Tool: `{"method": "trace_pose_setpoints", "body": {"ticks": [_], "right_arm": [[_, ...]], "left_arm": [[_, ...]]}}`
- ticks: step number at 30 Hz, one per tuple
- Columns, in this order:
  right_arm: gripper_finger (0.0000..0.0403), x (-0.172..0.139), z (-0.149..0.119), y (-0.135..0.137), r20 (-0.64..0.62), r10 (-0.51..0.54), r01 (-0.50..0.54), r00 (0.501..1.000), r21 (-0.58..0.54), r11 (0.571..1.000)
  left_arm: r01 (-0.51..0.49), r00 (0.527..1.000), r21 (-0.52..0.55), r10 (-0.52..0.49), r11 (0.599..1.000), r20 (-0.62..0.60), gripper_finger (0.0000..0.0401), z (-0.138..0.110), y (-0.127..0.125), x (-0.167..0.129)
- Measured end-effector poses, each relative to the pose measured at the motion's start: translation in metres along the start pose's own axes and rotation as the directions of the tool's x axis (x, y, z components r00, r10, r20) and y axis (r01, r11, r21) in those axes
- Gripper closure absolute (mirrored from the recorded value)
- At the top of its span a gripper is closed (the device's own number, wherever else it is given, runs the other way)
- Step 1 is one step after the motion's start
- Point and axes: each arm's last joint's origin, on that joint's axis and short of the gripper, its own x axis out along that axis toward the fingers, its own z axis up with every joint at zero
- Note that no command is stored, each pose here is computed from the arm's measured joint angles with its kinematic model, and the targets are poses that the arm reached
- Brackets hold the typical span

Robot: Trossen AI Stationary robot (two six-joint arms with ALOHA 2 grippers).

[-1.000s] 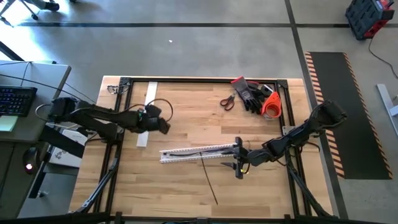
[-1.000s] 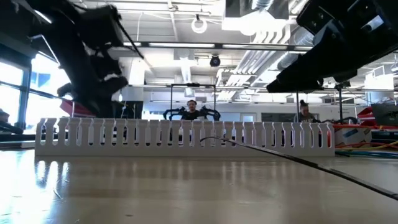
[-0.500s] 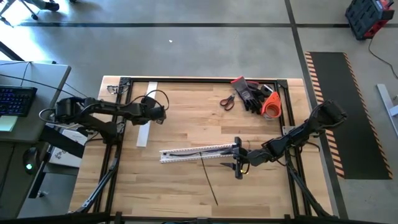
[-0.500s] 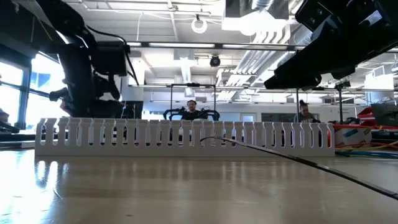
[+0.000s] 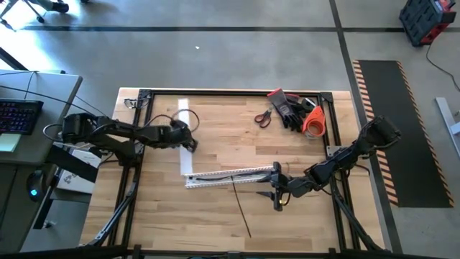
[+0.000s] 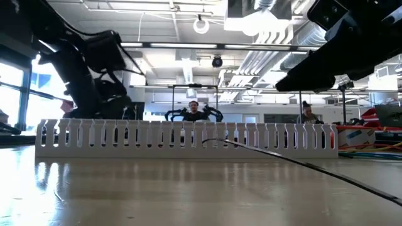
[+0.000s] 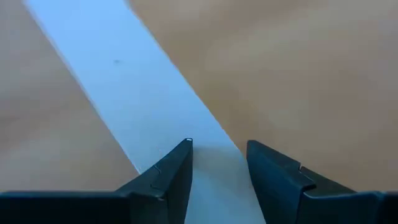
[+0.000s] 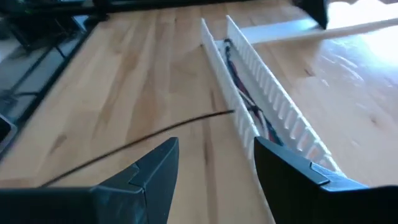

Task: Ziptie cables
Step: Close the white cable duct

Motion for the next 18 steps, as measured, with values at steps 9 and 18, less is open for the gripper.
{"method": "trace_pose_setpoints", "body": {"ticks": [9,18], "right_arm": [[0.0208,0.001,0.001,-0.003,0.010,-0.027,0.027,1.000,0.003,1.000],[0.0208,0.003,0.001,-0.002,0.019,-0.024,0.023,1.000,0.022,1.000]], "left_arm": [[0.359,0.922,0.365,-0.387,0.859,0.002,0.0265,0.000,-0.057,-0.029],[0.310,0.909,0.468,-0.402,0.827,0.108,0.0265,0.017,-0.079,-0.050]]}}
